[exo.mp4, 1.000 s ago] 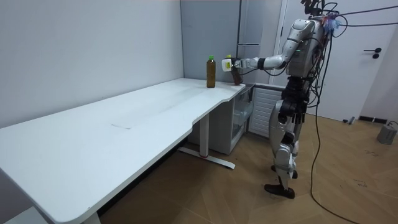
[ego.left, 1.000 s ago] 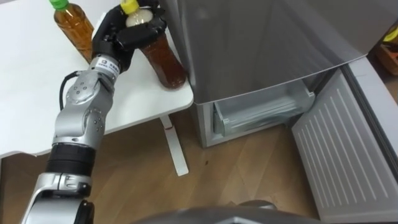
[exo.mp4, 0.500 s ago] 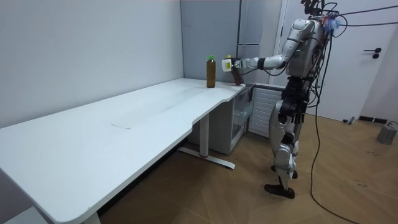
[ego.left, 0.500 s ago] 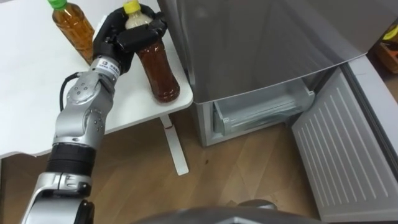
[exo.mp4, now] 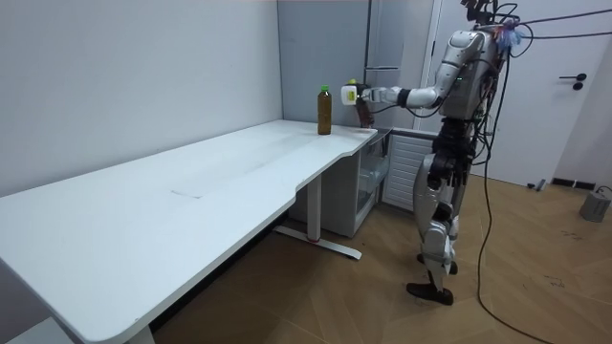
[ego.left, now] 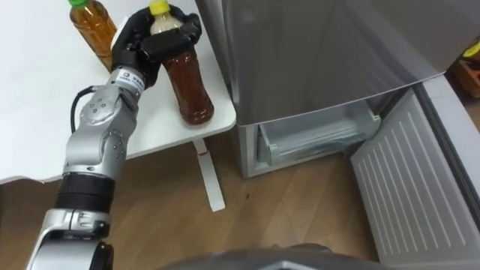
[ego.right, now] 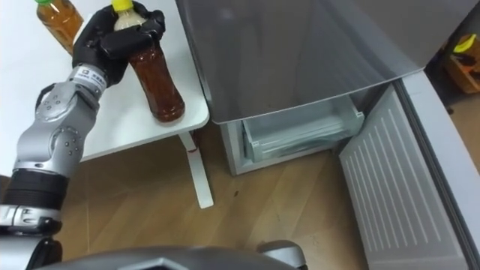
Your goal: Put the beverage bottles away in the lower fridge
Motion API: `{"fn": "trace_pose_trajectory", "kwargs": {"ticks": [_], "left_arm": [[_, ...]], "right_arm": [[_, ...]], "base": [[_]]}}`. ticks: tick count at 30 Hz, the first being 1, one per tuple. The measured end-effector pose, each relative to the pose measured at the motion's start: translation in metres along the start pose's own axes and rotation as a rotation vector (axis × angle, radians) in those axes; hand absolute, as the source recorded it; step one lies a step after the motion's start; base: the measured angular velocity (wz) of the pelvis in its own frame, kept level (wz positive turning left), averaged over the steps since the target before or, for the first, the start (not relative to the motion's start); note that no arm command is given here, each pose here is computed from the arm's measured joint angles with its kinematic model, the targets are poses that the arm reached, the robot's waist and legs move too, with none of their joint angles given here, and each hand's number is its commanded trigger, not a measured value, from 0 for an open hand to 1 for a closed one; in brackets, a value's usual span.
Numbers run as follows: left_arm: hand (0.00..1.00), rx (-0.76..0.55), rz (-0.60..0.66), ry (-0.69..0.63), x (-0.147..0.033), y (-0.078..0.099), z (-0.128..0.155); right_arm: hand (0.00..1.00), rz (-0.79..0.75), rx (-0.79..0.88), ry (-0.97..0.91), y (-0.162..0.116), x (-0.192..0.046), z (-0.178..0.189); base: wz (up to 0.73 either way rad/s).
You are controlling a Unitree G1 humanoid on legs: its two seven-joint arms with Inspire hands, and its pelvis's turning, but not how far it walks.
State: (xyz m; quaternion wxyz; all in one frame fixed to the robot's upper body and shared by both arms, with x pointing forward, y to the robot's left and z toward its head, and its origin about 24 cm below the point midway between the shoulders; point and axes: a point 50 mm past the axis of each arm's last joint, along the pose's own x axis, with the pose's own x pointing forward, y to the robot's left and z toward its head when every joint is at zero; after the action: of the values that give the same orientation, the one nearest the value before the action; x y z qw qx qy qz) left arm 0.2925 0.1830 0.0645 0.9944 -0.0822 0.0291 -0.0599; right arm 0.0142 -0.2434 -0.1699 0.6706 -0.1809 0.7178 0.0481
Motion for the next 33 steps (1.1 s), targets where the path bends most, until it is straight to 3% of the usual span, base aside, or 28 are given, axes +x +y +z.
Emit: {"fn": "trace_pose_trajectory", "kwargs": {"ticks": [7, 14, 33], "left_arm": [[1.0, -0.003, -0.051, -0.106, -0.013, -0.014, 0.02], [1.0, -0.07, -0.051, -0.081, -0.038, -0.018, 0.005], [1.0, -0.133, -0.143, -0.015, -0.052, -0.04, -0.012]], "right_arm": [[0.0, -0.038, -0.009, -0.014, -0.001, 0.0, 0.004], [0.0, -0.072, -0.006, -0.047, -0.005, -0.001, 0.012], [0.0, -0.145, 0.128, -0.233, -0.015, -0.007, 0.053]], "base": [[0.08], [0.11], [0.12]]}}
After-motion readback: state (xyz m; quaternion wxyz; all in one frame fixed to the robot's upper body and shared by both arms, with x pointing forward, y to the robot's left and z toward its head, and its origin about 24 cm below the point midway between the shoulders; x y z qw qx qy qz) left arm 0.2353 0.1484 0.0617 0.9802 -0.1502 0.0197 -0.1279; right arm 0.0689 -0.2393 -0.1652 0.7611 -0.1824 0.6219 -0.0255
